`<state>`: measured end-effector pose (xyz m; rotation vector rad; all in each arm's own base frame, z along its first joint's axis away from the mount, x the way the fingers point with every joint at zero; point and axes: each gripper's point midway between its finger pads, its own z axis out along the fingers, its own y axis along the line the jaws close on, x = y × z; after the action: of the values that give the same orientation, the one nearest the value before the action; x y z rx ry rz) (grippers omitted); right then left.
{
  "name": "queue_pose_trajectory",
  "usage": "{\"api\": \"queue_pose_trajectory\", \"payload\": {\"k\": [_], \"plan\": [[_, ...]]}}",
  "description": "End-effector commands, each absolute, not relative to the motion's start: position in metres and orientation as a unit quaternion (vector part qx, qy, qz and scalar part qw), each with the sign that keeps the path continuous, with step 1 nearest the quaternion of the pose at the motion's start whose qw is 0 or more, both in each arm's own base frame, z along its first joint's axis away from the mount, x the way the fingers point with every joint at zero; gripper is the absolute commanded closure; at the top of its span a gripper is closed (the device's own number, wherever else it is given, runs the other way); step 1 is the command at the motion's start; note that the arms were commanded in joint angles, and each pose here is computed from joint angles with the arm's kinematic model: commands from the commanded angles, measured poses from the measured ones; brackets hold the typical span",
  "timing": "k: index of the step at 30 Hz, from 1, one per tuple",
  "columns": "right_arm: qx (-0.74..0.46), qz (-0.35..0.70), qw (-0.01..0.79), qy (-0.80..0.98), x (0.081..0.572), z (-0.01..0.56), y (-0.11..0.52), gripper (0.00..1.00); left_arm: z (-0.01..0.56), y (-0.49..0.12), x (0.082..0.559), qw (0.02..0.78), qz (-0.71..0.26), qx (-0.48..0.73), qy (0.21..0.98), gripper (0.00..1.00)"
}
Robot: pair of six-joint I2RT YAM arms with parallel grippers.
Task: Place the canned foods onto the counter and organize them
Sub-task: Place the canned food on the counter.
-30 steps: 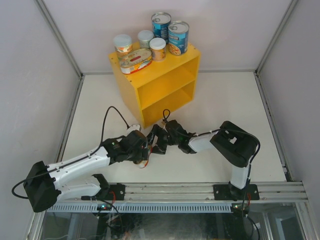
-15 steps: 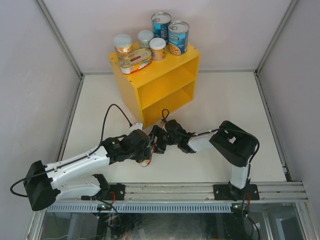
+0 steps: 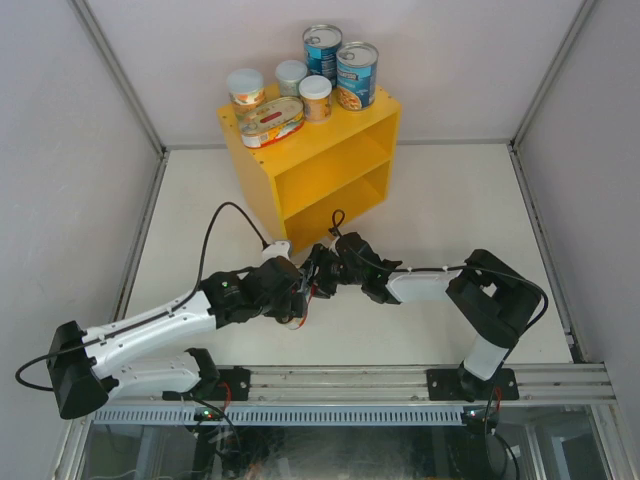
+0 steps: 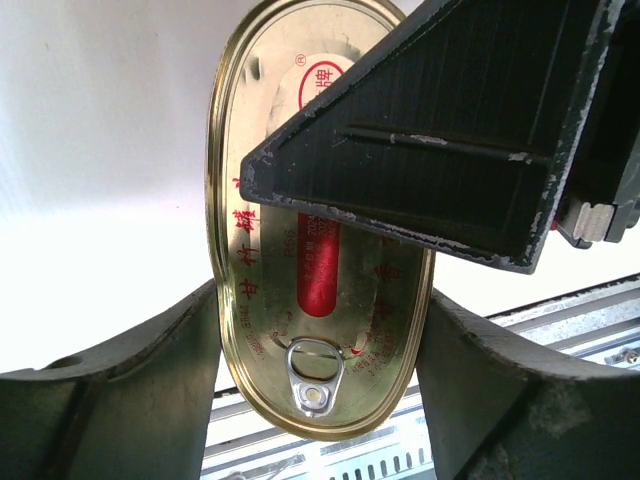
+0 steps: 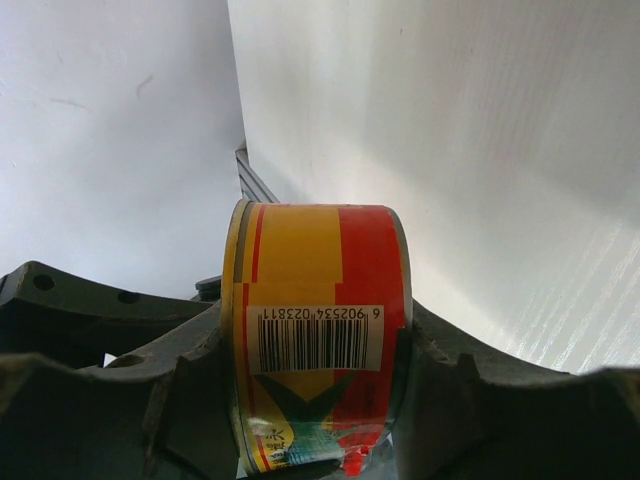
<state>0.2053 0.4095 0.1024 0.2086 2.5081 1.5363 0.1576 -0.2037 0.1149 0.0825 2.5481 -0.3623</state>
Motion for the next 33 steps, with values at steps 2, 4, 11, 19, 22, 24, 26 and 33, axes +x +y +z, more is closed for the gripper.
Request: {"api": "queue_pose_trajectory", "payload": {"k": [2,4,11,19,22,24,26,33], "plan": [[0.04,0.56,0.121,0.819,0.199,0.149,0.409,0.77,0.159,-0.219,0.174,0.335,-0.179,0.002,0.925,0.65],[0.034,0.563,0.128,0.816,0.198,0.158,0.407,0.82,0.165,-0.22,0.173,0.337,-0.19,0.0,0.922,0.62],[0.018,0.555,0.168,0.814,0.196,0.186,0.393,0.88,0.19,-0.225,0.162,0.35,-0.239,-0.005,0.906,0.51],[0.012,0.563,0.201,0.802,0.193,0.227,0.384,0.88,0.225,-0.231,0.152,0.373,-0.298,-0.006,0.879,0.43],[0.005,0.567,0.213,0.796,0.193,0.246,0.385,0.89,0.236,-0.234,0.149,0.376,-0.313,-0.003,0.872,0.42],[0.001,0.57,0.219,0.792,0.192,0.258,0.385,0.9,0.245,-0.236,0.148,0.379,-0.323,-0.001,0.867,0.41],[0.0,0.574,0.226,0.787,0.191,0.27,0.385,0.92,0.255,-0.237,0.146,0.383,-0.334,-0.001,0.861,0.41],[-0.004,0.598,0.25,0.762,0.192,0.321,0.384,0.94,0.301,-0.234,0.147,0.407,-0.366,-0.007,0.837,0.4]]}}
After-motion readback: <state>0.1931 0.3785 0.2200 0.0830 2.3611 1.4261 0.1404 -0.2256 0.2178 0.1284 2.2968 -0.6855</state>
